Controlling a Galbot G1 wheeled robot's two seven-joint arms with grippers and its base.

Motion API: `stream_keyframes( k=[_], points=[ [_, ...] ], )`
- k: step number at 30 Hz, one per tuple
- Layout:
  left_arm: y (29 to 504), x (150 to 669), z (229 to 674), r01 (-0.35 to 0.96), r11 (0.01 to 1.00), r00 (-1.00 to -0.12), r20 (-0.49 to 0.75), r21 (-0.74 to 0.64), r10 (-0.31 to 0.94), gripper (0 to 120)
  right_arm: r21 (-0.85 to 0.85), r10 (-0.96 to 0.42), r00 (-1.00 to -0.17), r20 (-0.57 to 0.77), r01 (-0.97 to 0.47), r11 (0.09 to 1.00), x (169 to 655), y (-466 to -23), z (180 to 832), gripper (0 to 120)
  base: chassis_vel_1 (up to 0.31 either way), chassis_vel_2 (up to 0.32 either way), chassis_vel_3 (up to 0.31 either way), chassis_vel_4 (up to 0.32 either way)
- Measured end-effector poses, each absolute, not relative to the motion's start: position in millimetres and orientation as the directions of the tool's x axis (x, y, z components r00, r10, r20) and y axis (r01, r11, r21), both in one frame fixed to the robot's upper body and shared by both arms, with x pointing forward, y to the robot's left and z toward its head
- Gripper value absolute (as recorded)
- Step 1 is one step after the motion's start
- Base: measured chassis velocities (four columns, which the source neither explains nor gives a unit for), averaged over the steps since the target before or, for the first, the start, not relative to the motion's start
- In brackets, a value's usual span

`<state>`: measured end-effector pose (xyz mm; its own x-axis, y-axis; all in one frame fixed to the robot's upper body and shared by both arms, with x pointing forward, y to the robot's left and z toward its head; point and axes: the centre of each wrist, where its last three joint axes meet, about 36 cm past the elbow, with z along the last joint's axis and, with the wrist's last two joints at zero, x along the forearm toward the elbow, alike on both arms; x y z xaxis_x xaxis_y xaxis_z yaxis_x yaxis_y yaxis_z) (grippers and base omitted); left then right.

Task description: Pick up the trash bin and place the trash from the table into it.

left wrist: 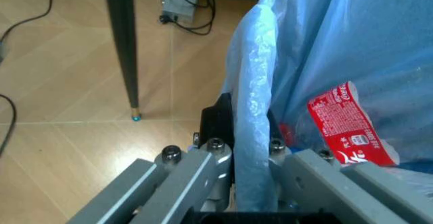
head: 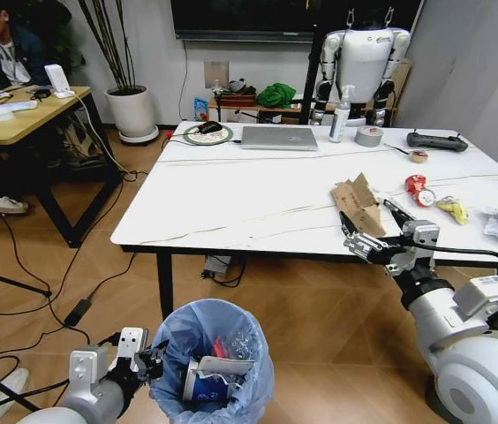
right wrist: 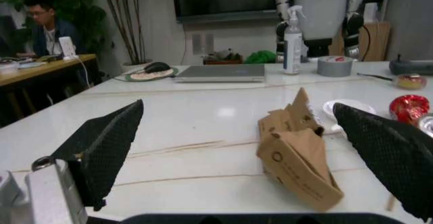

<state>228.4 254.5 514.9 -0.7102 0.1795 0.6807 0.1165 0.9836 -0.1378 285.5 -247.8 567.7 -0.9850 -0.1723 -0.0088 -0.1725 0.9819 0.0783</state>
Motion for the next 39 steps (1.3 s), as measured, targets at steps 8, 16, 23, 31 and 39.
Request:
stream_keyframes(
  k=[8, 16, 23, 31, 39],
  points=[
    [254.5, 226.9, 513.9, 0.124, 0.984, -0.703, 0.688, -0.131, 0.181, 0, 0.114, -0.178, -0.984, 0.019, -0.175, 0.978, 285.2, -243.6, 566.3, 100, -0.111, -0.11, 0.109, 0.14],
    [254.7, 223.9, 512.1, 0.128, 0.985, -0.698, 0.695, -0.117, 0.173, 0, 0.245, -0.186, -0.978, 0.098, -0.157, 0.957, 305.4, -241.5, 577.1, 100, -0.016, -0.008, 0.013, 0.014],
    [254.9, 223.1, 511.6, 0.139, 0.984, -0.695, 0.698, -0.107, 0.174, 0, 0.237, -0.178, -0.977, 0.115, -0.147, 0.96, 349.1, -250.0, 578.0, 100, 0.0, 0.0, 0.0, 0.0],
    [254.2, 226.3, 513.5, 0.17, 0.98, -0.695, 0.692, -0.106, 0.195, 0, 0.251, -0.101, -0.977, 0.186, -0.053, 0.967, 377.6, -261.3, 568.7, 100, 0.0, 0.0, 0.0, 0.0],
    [255.0, 227.7, 514.6, 0.162, 0.981, -0.702, 0.686, -0.111, 0.193, 0, 0.287, -0.146, -0.968, 0.201, -0.084, 0.954, 396.0, -245.0, 566.8, 100, 0.0, 0.0, 0.0, 0.0]
  ],
)
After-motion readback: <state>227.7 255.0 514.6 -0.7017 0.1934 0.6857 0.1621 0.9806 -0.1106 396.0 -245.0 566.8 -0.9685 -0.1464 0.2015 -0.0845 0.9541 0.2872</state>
